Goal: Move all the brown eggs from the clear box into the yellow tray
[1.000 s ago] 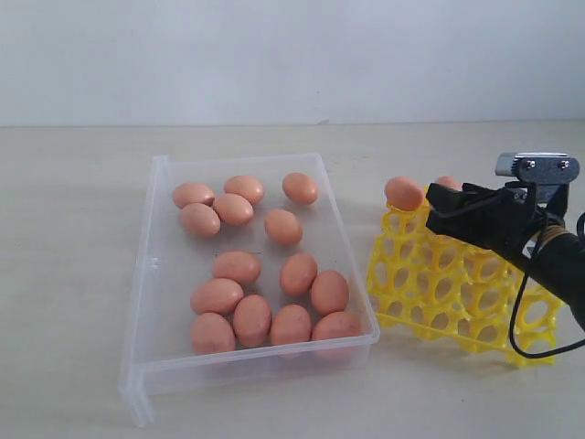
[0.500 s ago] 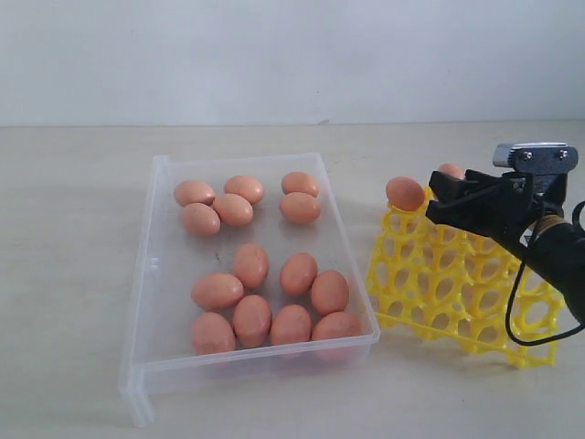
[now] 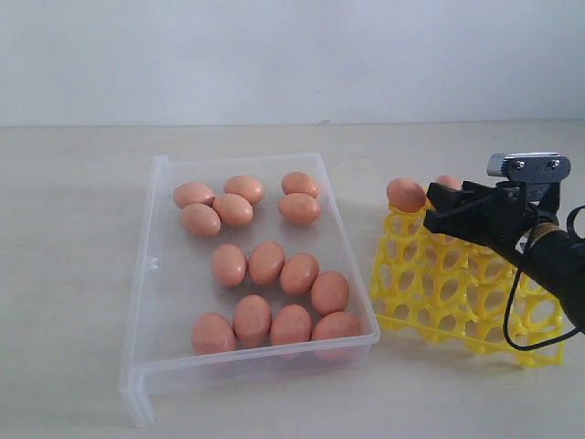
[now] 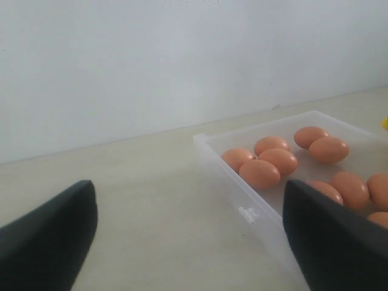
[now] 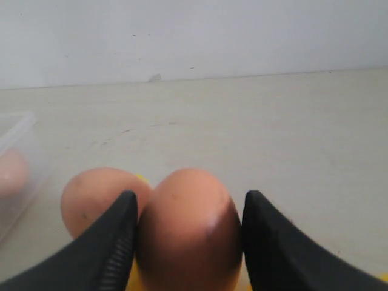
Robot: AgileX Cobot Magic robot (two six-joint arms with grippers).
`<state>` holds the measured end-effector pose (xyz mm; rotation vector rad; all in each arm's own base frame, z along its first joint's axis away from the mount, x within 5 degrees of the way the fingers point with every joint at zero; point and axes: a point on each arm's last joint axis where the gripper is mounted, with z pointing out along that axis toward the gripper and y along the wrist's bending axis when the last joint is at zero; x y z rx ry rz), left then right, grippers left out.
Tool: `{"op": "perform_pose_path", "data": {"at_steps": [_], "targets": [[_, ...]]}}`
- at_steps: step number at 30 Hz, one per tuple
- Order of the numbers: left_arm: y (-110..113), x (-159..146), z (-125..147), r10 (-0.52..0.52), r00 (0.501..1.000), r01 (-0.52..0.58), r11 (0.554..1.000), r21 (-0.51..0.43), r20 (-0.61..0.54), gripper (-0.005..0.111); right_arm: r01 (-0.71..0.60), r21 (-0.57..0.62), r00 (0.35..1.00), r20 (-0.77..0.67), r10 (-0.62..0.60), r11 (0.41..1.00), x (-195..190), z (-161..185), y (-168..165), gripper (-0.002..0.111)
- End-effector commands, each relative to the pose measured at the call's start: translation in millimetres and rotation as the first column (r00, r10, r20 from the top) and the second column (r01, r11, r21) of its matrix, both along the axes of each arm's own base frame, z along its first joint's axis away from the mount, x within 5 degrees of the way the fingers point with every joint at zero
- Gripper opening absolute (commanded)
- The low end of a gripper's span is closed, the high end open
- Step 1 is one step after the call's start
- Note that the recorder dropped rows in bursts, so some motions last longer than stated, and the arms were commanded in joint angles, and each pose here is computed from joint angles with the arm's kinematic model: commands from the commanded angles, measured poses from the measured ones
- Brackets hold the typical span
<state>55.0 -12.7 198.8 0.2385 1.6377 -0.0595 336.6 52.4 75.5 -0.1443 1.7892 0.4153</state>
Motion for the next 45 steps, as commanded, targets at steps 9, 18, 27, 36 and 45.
{"op": "perform_pose_path", "data": {"at_steps": [9, 18, 27, 36, 45], "targets": [[0.0, -0.1, -0.5, 0.001, 1.0, -0.001, 1.0, -0.015, 0.004, 0.078, -0.02, -0.018, 0.999, -0.035, 0.019, 1.0, -1.1, -3.8, -0.4, 0.063], [0.0, -0.1, -0.5, 0.001, 1.0, -0.001, 1.0, -0.015, 0.004, 0.078, -0.066, -0.031, 0.995, 0.073, 0.068, 0.997, -20.0, 29.4, 2.0, 0.063], [0.0, -0.1, -0.5, 0.001, 1.0, -0.001, 1.0, -0.015, 0.004, 0.078, -0.003, -0.03, 0.989, 0.15, 0.008, 1.0, -54.5, 71.1, -5.7, 0.014], [0.0, -0.1, -0.5, 0.001, 1.0, -0.001, 1.0, -0.015, 0.004, 0.078, -0.107, -0.086, 0.984, 0.131, 0.118, 0.99, -65.4, 81.9, 1.9, 0.0], [0.0, -0.1, -0.5, 0.001, 1.0, -0.001, 1.0, -0.015, 0.004, 0.078, -0.377, -0.294, 0.838, 0.297, 0.459, 0.878, -112.8, 105.4, 41.7, 0.0]]}}
